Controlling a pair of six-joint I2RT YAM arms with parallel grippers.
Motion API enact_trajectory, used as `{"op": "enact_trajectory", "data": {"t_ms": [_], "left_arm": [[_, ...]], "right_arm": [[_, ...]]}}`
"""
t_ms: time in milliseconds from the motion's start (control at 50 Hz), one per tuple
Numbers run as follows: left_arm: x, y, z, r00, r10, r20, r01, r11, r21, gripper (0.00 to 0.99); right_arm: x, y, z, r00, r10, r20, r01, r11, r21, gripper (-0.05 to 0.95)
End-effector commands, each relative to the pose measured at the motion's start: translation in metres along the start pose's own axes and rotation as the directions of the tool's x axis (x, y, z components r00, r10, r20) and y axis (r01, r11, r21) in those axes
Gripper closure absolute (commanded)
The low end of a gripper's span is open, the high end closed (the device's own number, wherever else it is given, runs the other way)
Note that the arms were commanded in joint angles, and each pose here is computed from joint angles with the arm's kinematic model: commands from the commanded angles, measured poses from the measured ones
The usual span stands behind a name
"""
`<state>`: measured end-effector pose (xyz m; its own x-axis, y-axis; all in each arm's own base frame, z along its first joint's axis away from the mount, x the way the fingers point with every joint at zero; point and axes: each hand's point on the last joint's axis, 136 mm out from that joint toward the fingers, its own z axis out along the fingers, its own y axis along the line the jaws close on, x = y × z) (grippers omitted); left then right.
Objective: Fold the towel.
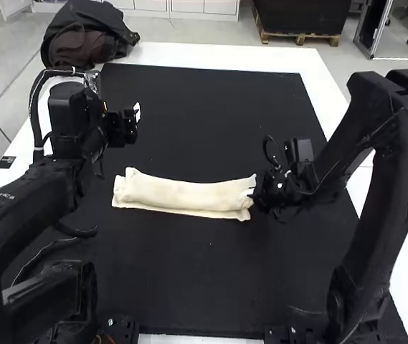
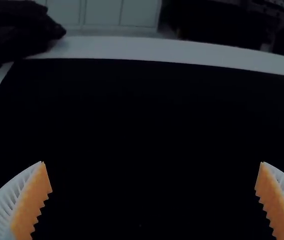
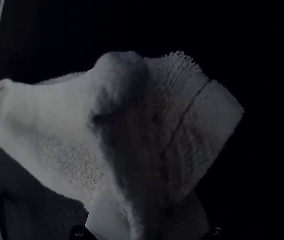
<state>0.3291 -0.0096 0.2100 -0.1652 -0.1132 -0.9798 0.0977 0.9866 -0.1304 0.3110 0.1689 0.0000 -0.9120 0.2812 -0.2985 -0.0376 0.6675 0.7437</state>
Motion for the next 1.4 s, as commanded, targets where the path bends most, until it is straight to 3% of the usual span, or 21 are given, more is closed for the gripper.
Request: {"op": "enact_trajectory", "data": {"t_ms": [0, 500, 980, 1180, 1380], "left_arm": [[-0.006, 0.0, -0.004, 1.0, -0.002, 0.03, 0.002, 1.0, -0.006, 0.039], [-0.008, -0.001, -0.005, 0.999, 0.0, 0.037, 0.001, 1.0, -0.004, 0.041], [-0.01, 0.002, -0.01, 0.998, 0.005, 0.06, -0.003, 0.9997, -0.023, 0.039], [-0.013, 0.004, -0.011, 0.997, 0.009, 0.077, -0.006, 0.9992, -0.038, 0.039], [-0.014, 0.004, -0.012, 0.997, 0.01, 0.082, -0.007, 0.9992, -0.039, 0.039]], "right_arm": [[-0.024, -0.009, -0.018, 0.997, -0.025, 0.069, 0.025, 1.0, 0.011, 0.91], [-0.105, -0.087, -0.117, 0.954, -0.107, 0.279, 0.038, 0.969, 0.243, 0.91], [-0.112, -0.123, -0.147, 0.942, -0.14, 0.306, 0.02, 0.93, 0.366, 0.91], [-0.112, -0.116, -0.15, 0.942, -0.152, 0.3, 0.031, 0.928, 0.372, 0.91], [-0.113, -0.068, -0.143, 0.936, -0.19, 0.296, 0.09, 0.943, 0.319, 0.91]]}}
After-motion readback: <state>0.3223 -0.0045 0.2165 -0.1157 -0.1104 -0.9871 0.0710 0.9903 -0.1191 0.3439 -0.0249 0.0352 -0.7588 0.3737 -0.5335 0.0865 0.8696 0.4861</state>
